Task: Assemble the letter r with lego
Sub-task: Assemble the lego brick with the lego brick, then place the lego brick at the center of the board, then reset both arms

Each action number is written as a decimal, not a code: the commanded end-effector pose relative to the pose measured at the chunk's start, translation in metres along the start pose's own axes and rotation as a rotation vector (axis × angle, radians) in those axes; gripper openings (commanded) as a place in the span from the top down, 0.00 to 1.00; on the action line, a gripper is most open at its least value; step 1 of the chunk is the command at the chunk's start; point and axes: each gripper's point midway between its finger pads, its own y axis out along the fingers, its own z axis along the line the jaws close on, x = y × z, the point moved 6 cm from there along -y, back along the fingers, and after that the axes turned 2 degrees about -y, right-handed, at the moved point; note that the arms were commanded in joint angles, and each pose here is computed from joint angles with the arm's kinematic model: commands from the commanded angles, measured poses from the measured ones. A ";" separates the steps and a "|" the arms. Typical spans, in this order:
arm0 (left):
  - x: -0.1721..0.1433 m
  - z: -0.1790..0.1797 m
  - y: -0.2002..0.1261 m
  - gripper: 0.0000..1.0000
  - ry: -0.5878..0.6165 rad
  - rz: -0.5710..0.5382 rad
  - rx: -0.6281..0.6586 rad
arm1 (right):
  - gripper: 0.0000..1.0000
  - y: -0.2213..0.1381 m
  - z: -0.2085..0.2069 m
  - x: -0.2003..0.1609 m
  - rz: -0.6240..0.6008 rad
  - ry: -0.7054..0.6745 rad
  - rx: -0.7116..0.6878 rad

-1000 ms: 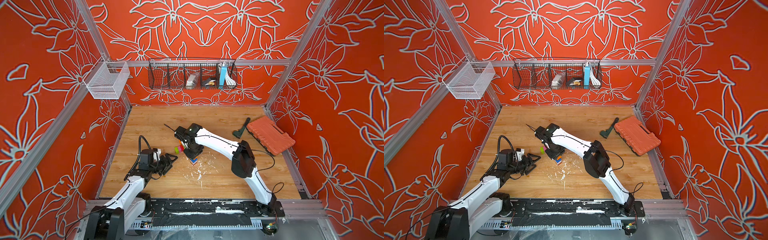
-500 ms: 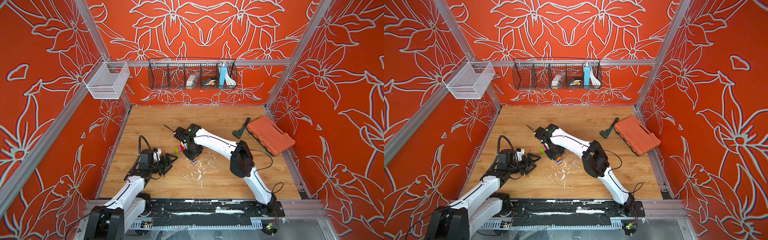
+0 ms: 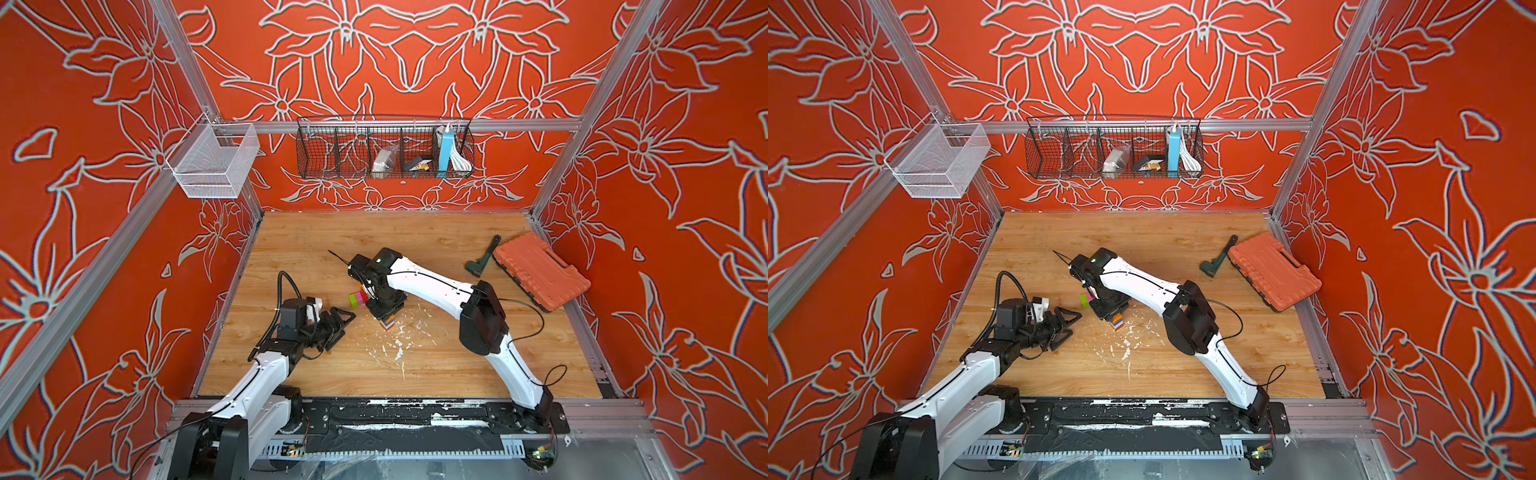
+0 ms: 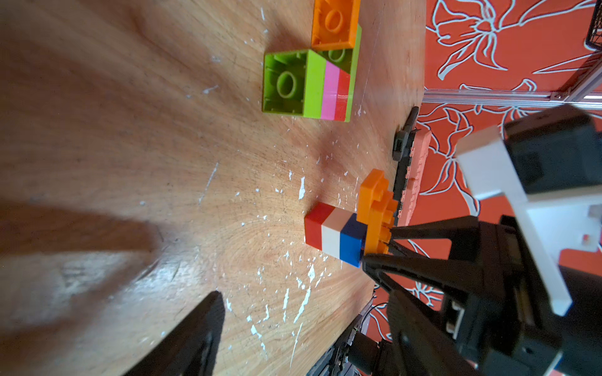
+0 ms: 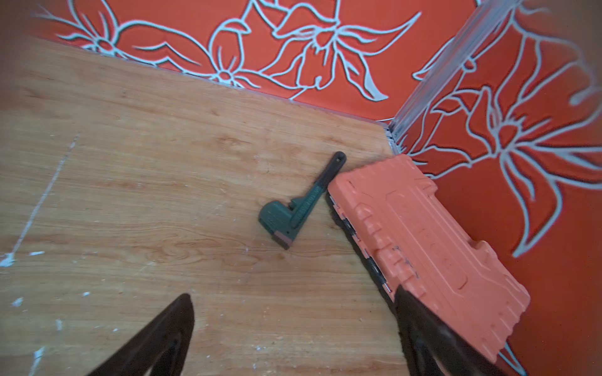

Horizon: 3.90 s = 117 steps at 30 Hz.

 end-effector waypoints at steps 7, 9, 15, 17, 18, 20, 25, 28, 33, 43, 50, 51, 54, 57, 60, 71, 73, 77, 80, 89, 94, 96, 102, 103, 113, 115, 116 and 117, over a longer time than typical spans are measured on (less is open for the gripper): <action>-0.001 -0.002 -0.002 0.21 0.010 0.009 -0.005 | 1.00 0.036 -0.002 -0.009 0.104 0.043 -0.016; -0.001 -0.003 -0.003 0.21 0.011 0.008 -0.005 | 1.00 0.039 -0.001 -0.009 0.106 0.045 -0.015; 0.000 -0.003 -0.002 0.21 0.012 0.008 -0.003 | 1.00 0.046 -0.002 -0.010 0.099 0.024 -0.021; 0.000 -0.004 -0.002 0.21 0.013 0.011 -0.002 | 1.00 0.050 -0.003 -0.012 0.110 0.019 -0.030; 0.000 -0.004 -0.003 0.21 0.014 0.011 -0.001 | 1.00 0.053 -0.003 -0.013 0.118 0.018 -0.030; 0.000 -0.005 -0.003 0.21 0.017 0.012 0.000 | 1.00 0.062 -0.003 -0.019 0.142 0.020 -0.021; 0.001 -0.007 -0.006 0.20 0.025 -0.002 0.006 | 1.00 0.088 -0.004 -0.040 0.207 0.039 -0.010; 0.001 -0.009 -0.007 0.19 0.026 -0.010 0.008 | 1.00 0.099 -0.007 -0.050 0.248 0.044 -0.028; 0.002 -0.016 -0.018 0.15 0.041 -0.049 0.037 | 1.00 0.076 -0.011 -0.041 0.192 0.025 -0.067; 0.011 -0.067 -0.066 0.01 0.230 -0.118 0.209 | 1.00 -0.045 -0.012 -0.012 -0.258 0.053 0.247; 0.022 -0.087 -0.063 0.01 0.323 -0.015 0.268 | 0.95 -0.032 -0.014 -0.009 -0.275 0.114 0.734; 0.022 -0.089 -0.062 0.01 0.331 -0.009 0.263 | 0.93 -0.029 -0.013 -0.008 -0.273 0.118 0.791; 0.021 -0.088 -0.054 0.01 0.323 0.021 0.272 | 0.84 -0.021 -0.006 -0.004 -0.256 0.114 0.902; 0.017 -0.086 -0.049 0.01 0.319 0.037 0.273 | 0.77 -0.006 -0.004 -0.004 -0.230 0.119 0.938; 0.013 -0.080 -0.044 0.01 0.306 0.051 0.276 | 0.77 0.013 -0.004 -0.008 -0.199 0.128 0.924; 0.004 -0.063 -0.033 0.01 0.266 0.083 0.277 | 0.70 0.053 -0.009 -0.021 -0.134 0.160 0.900; 0.002 -0.061 -0.032 0.01 0.262 0.087 0.278 | 0.65 0.056 -0.011 -0.023 -0.129 0.166 0.892; 0.001 -0.058 -0.031 0.01 0.257 0.083 0.276 | 0.47 0.057 -0.016 -0.028 -0.131 0.177 0.873; 0.001 -0.057 -0.030 0.01 0.253 0.083 0.267 | 0.35 0.055 -0.021 -0.032 -0.135 0.182 0.847; 0.009 -0.104 -0.075 0.01 0.428 -0.173 0.188 | 0.27 -0.008 -0.055 -0.058 -0.363 0.133 0.522; 0.016 -0.131 -0.113 0.01 0.567 -0.441 0.127 | 0.21 -0.075 -0.087 -0.081 -0.689 0.148 0.266; 0.020 -0.135 -0.127 0.01 0.596 -0.569 0.104 | 0.20 -0.090 -0.099 -0.088 -0.814 0.107 0.162; 0.029 -0.143 -0.133 0.01 0.801 -0.787 0.011 | 0.04 -0.106 -0.146 -0.117 -0.985 0.274 -0.234; 0.033 -0.143 -0.131 0.01 0.817 -0.807 0.013 | 0.03 -0.107 -0.155 -0.122 -0.997 0.309 -0.321; 0.065 -0.121 -0.093 0.01 0.925 -0.805 0.201 | 0.01 -0.094 -0.214 -0.151 -1.005 0.431 -0.635; 0.070 -0.111 -0.086 0.01 0.924 -0.810 0.237 | 0.02 -0.088 -0.223 -0.156 -1.029 0.461 -0.645; 0.073 -0.105 -0.082 0.01 0.922 -0.810 0.261 | 0.02 -0.085 -0.228 -0.160 -1.047 0.483 -0.664; 0.076 -0.098 -0.078 0.01 0.914 -0.810 0.287 | 0.02 -0.082 -0.233 -0.163 -1.059 0.495 -0.682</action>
